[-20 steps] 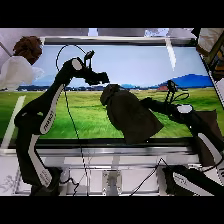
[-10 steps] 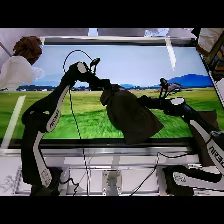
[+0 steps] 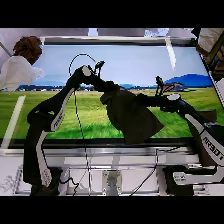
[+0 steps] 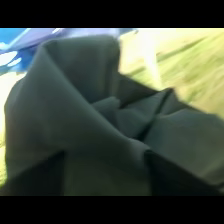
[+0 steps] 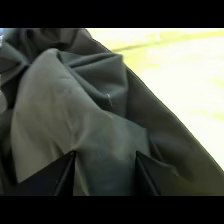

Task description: Fold the shirts.

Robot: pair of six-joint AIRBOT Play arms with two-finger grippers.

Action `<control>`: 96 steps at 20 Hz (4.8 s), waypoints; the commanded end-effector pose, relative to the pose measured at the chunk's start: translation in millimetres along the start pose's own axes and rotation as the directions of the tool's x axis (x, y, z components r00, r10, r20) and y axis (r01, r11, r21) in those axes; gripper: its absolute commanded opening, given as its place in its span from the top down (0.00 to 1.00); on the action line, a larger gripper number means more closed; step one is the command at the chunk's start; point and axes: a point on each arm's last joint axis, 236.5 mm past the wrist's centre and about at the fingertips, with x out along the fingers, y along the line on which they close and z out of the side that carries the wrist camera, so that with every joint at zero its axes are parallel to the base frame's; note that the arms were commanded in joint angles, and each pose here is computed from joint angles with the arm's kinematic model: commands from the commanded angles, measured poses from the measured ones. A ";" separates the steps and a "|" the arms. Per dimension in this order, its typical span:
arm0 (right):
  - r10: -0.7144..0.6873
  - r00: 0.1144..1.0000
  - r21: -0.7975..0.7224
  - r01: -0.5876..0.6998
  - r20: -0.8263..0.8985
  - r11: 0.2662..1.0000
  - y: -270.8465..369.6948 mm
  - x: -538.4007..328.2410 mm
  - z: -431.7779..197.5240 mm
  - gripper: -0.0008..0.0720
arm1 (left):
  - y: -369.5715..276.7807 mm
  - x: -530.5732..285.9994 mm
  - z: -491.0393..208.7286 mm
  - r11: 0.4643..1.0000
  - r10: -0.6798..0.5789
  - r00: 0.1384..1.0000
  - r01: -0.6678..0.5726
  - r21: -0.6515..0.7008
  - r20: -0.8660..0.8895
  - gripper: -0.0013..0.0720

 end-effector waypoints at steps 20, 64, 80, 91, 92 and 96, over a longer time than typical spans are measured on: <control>-0.079 0.901 -0.253 0.203 0.427 0.946 55.4 -221.7 105.6 0.96 | -134.6 -251.9 168.7 0.934 -0.068 0.670 -0.217 0.283 0.739 0.97; 0.216 0.963 -0.131 -0.238 -0.160 0.962 114.4 -13.0 -46.6 0.52 | 168.5 -293.1 71.4 0.551 0.760 0.479 -0.833 -0.046 0.439 0.97; -0.266 0.751 -0.233 0.152 -0.604 0.961 -44.3 -82.3 -143.1 0.52 | 143.3 -393.2 19.8 0.412 0.887 0.383 -0.909 -0.066 0.257 0.04; -0.069 0.862 -0.025 0.065 -0.502 0.998 -30.5 -52.8 -149.2 0.52 | 115.5 -380.0 -52.4 0.537 0.840 0.530 -0.843 -0.034 0.120 0.04; -0.051 0.873 -0.014 0.050 -0.484 0.999 -26.2 -50.0 -145.1 0.52 | 113.0 -375.8 -52.6 0.554 0.829 0.547 -0.832 -0.035 0.119 0.04; -0.026 0.888 0.012 0.036 -0.459 0.999 -20.4 -46.4 -139.1 0.53 | 108.1 -368.7 -52.7 0.583 0.808 0.577 -0.812 -0.031 0.119 0.04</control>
